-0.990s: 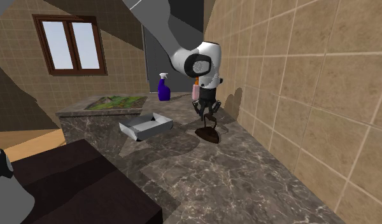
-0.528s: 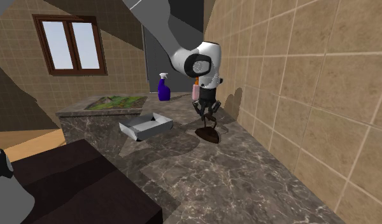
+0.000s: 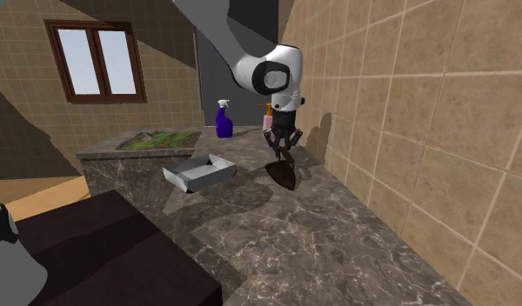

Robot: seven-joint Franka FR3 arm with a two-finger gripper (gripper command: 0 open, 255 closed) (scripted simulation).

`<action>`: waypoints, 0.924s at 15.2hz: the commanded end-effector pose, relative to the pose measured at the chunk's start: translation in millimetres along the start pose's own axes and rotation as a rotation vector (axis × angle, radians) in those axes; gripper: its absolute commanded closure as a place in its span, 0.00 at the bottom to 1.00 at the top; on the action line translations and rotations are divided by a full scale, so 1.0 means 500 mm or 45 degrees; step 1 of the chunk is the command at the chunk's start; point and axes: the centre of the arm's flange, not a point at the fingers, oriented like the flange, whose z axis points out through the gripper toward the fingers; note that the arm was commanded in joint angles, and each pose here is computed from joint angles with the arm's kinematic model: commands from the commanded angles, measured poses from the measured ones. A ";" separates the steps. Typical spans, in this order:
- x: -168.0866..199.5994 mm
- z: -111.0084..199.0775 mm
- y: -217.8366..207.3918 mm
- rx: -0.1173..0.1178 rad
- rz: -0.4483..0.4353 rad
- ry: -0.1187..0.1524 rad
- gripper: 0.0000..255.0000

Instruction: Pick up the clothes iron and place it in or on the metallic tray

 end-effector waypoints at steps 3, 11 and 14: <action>0.006 -0.044 0.000 0.000 0.000 0.000 1.00; 0.020 -0.127 0.000 0.000 0.000 0.000 1.00; 0.025 -0.159 0.000 0.000 0.000 0.000 1.00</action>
